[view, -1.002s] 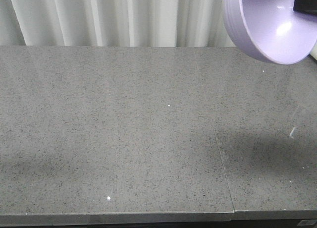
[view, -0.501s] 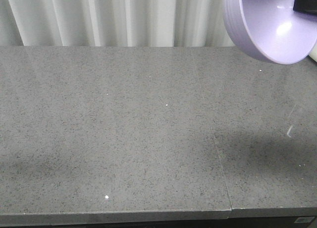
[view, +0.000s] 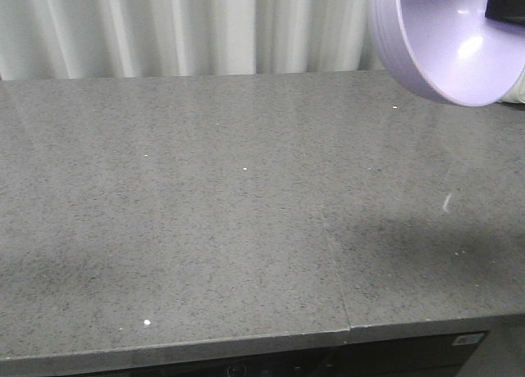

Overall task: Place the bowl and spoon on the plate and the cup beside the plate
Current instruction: 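Turn the base away from the counter while holding spoon and bowl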

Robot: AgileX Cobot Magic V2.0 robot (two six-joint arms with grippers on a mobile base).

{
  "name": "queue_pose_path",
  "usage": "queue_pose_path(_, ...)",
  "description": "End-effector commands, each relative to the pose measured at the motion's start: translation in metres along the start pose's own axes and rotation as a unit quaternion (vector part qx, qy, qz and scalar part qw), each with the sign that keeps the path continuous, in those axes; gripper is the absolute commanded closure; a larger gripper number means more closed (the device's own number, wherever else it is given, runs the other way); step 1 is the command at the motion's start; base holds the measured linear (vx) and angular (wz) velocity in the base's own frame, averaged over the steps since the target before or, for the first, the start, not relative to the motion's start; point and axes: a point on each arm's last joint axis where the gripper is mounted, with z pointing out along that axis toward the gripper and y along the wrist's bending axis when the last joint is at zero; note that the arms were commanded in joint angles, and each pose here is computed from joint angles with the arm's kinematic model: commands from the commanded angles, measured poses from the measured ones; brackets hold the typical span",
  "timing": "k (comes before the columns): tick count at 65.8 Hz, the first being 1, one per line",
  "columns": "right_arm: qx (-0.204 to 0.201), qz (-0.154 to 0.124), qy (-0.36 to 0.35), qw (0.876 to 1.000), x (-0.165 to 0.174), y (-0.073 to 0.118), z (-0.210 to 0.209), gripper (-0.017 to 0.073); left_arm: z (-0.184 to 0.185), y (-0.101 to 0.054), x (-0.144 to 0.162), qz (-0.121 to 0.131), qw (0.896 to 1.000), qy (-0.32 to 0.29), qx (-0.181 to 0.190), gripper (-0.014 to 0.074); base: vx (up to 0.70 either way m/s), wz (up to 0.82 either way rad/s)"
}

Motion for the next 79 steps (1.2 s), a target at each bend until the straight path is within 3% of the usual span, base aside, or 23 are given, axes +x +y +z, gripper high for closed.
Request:
queue_pose_path(1,-0.001,-0.007,-0.050,0.999,-0.0149,0.0099,-0.0090,0.0565,-0.0098,-0.0006,-0.0160,-0.002,0.998,-0.059,0.002,0.0601,-0.02,-0.21)
queue_pose_path(79,-0.001,-0.006,-0.050,0.999,-0.0149,0.0099,-0.0090,0.0565,-0.0098,-0.0006,-0.0160,-0.002,0.998,-0.059,0.002,0.0601,-0.04,-0.27)
